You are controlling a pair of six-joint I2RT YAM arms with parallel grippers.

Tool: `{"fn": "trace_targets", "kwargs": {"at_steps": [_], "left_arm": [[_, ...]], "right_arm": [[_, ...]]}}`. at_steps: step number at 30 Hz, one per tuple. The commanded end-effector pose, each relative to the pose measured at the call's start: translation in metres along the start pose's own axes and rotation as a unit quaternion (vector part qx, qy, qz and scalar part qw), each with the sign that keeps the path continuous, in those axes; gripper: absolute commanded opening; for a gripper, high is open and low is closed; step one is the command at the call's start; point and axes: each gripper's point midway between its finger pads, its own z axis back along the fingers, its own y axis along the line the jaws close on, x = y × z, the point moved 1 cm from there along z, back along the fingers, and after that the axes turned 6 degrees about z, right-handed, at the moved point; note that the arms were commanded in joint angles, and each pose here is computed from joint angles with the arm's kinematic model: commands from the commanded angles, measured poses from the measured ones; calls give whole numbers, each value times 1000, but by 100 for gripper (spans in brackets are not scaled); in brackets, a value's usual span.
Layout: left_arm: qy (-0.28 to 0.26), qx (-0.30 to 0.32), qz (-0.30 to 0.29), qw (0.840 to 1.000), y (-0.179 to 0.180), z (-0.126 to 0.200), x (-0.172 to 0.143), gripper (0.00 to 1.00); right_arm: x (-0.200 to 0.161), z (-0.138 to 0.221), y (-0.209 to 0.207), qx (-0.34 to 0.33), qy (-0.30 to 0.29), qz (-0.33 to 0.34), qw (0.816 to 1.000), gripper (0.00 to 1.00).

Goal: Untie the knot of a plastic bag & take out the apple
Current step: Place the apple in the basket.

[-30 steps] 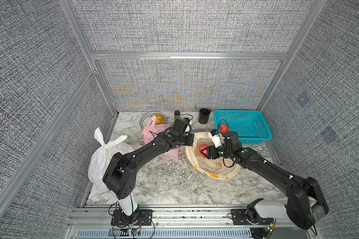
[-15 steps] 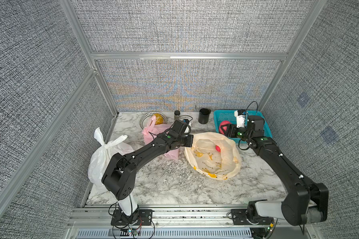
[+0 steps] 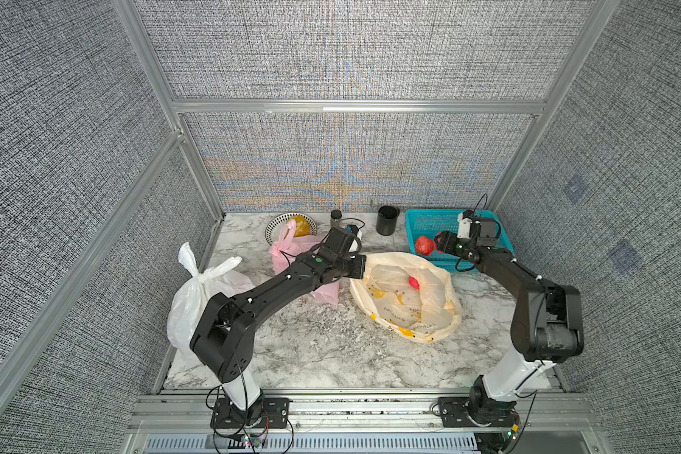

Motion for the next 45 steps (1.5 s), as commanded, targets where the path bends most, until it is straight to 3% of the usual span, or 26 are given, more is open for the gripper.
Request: {"fn": "trace_targets", "kwargs": {"at_steps": [1, 15, 25, 36, 45], "left_arm": [[-3, -4, -9, 1000, -3, 0, 4, 0], [3, -5, -4, 1000, -2, -7, 2, 0], [1, -3, -4, 1000, -1, -7, 2, 2], [0, -8, -5, 1000, -2, -7, 2, 4], [-3, -14, -7, 1000, -5, -7, 5, 4]], "right_arm": [[3, -9, -8, -13, -9, 6, 1000, 67], [-49, -40, -23, -27, 55, -1, 998, 71], [-42, -36, -22, -32, 52, -1, 998, 81], [7, 5, -1, -43, -4, 22, 999, 88], [29, 78, 59, -10, -64, 67, 996, 90]]}}
